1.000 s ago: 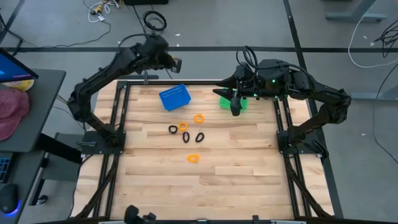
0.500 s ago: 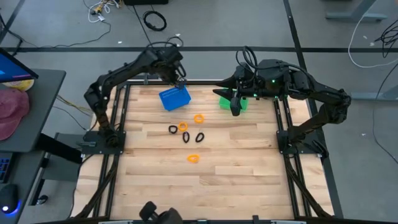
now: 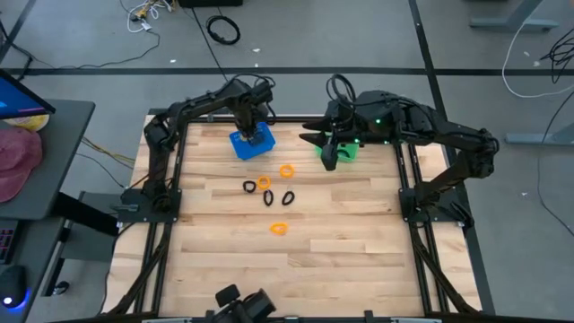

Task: Sort spring keychains
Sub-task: Put the yellow spring keychain into the blue bin

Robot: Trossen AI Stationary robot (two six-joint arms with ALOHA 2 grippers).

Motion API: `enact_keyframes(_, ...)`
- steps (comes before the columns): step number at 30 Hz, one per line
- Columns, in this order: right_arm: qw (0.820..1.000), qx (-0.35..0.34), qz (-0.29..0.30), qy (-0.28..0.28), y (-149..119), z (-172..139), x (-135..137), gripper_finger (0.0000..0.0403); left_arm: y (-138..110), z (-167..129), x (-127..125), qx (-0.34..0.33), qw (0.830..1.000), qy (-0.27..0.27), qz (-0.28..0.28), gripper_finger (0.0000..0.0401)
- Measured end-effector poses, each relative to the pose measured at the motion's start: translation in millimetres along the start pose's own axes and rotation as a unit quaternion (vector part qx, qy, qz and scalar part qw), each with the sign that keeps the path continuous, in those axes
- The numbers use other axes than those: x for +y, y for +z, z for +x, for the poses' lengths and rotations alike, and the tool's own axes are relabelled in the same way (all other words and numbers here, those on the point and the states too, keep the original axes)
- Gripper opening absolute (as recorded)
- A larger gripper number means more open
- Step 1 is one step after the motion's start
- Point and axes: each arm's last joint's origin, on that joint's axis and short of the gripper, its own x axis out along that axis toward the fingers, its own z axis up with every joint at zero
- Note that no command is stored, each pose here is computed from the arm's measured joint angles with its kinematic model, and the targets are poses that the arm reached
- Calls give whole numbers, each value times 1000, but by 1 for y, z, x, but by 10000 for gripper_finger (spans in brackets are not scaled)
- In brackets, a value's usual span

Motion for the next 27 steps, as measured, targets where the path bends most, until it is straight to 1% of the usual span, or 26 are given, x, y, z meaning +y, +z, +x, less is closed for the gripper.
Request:
enact_keyframes(4, 1000, 0, -4, 0, 0, 1, 0, 136, 4, 16, 0, 17, 1000, -3, 25, 21)
enact_keyframes(9, 1000, -5, -2, 1, 1, 1, 0, 136, 9, 25, 5, 10, 1000, -3, 24, 20)
enact_keyframes(14, 1000, -6, -2, 1, 1, 1, 0, 136, 17, 25, 6, -33, 999, 0, 23, 21)
enact_keyframes(19, 1000, -6, 0, 1, 1, 1, 0, 136, 20, 25, 5, -47, 998, -26, 22, 21)
enact_keyframes(27, 1000, -5, 1, 1, 1, 1, 0, 136, 21, 25, 5, -55, 998, -25, 20, 25)
